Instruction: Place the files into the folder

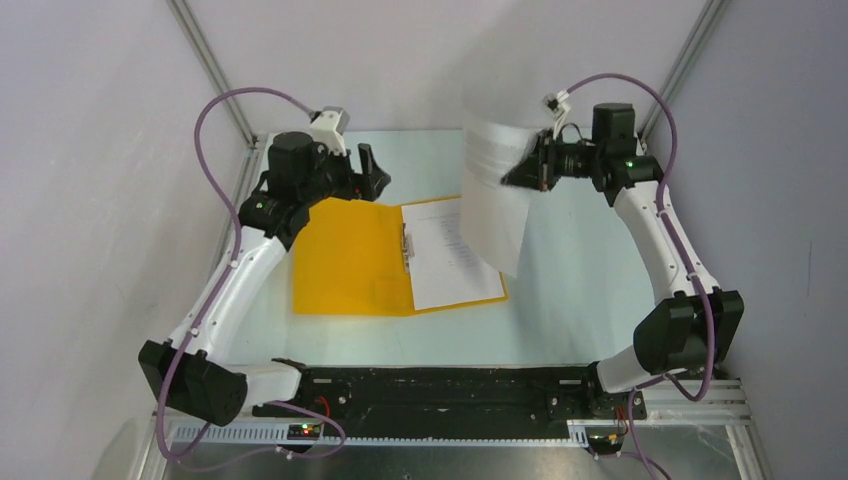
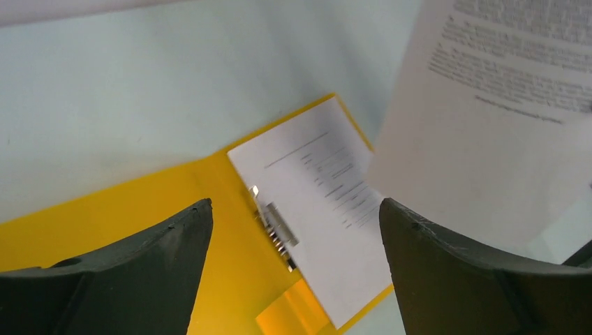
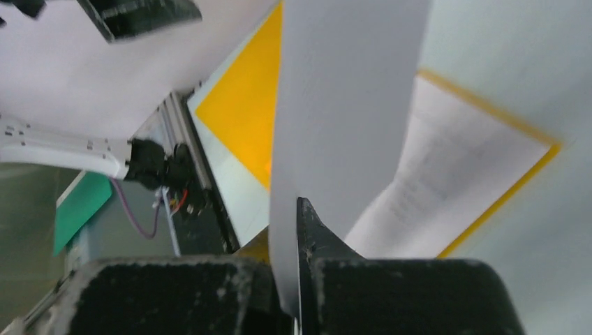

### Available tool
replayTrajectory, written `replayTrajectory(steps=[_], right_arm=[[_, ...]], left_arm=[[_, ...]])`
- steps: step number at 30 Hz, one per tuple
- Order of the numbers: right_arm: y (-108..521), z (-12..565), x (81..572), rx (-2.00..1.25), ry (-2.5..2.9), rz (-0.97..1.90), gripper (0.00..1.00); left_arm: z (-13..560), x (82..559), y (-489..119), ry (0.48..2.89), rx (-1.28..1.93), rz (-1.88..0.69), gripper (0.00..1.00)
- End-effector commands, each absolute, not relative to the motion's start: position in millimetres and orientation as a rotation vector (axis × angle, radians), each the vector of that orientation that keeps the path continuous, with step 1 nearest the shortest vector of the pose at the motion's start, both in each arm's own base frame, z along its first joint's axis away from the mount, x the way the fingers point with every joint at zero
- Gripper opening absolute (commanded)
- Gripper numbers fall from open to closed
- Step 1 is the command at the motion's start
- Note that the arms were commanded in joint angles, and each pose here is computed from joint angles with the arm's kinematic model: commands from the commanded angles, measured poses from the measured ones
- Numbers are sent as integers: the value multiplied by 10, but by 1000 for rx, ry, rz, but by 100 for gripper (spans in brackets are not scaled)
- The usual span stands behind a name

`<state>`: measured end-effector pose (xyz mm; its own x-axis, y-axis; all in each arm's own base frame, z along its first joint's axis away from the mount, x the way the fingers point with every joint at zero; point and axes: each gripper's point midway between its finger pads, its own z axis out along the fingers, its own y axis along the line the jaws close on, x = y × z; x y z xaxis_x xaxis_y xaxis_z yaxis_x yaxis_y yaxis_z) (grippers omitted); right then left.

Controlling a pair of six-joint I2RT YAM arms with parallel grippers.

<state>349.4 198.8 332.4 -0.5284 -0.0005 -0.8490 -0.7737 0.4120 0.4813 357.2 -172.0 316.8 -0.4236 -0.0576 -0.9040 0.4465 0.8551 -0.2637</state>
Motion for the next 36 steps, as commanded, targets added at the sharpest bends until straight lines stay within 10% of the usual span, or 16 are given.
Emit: replayTrajectory(steps=[1,22,36], right_arm=[[1889,2650,2960,-769,2138,1235,0],[2485,2372,3286,-762,2272,1589,0],[2169,1247,4525,-719,2492,961,0]], left_arm=[[3065,3527,-1517,1931,297,-493,94],[3015,3463,-798,1922,188,-188,97],[3106,3564,-507,1918,172,-85,98]])
